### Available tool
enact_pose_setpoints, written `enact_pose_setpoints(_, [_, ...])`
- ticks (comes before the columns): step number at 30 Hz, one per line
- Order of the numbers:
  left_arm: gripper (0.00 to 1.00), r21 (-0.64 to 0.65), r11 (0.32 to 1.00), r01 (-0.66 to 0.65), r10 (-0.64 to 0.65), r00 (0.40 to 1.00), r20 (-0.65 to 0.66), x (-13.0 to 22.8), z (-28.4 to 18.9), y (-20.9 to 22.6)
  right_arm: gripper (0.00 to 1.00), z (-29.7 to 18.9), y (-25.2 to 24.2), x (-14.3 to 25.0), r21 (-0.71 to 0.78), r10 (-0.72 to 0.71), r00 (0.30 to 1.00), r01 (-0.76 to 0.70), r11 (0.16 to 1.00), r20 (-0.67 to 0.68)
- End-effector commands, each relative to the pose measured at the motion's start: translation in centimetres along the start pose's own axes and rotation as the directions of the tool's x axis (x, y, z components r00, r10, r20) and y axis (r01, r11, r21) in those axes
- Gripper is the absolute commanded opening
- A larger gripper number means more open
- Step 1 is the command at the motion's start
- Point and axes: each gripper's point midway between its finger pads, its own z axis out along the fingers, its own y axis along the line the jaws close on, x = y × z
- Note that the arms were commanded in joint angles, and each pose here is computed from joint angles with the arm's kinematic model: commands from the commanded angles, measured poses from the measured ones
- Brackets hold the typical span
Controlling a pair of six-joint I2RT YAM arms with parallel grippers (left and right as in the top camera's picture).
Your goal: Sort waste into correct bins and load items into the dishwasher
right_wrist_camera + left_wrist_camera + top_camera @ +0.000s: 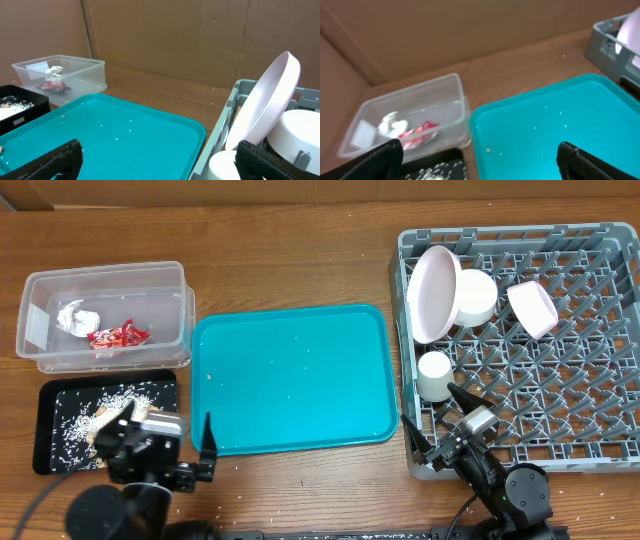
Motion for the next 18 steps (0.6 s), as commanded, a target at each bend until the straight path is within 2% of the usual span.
enact_pose_setpoints(1, [1.00,0.055,0.997,0.048,-0.050,0.998,0.032,2.3,1.3,-1.5,1.00,0.0,-0.1,0.1,0.001,-0.003,1.000,0.003,1.000,0.008])
enact_pose_setpoints(8, [1.00,0.174,0.984,0.051,-0.067,0.993,0.092,6.7,4.9,-4.5,1.00,0.0,-0.1,0.1,0.001,-0.003,1.000,0.003,1.000,0.008])
enact_pose_setpoints(16, [1.00,0.218,0.975,0.043,-0.065,0.993,0.096,11.0,8.3,-6.1,1.00,0.0,-0.1,0.1,0.001,-0.003,1.000,0.003,1.000,0.008])
enact_pose_setpoints(18, [1.00,0.215,0.976,0.037,-0.063,0.991,0.115,10.7,8.4,-6.0,1.00,0.0,-0.1,0.1,0.001,-0.003,1.000,0.003,1.000,0.008])
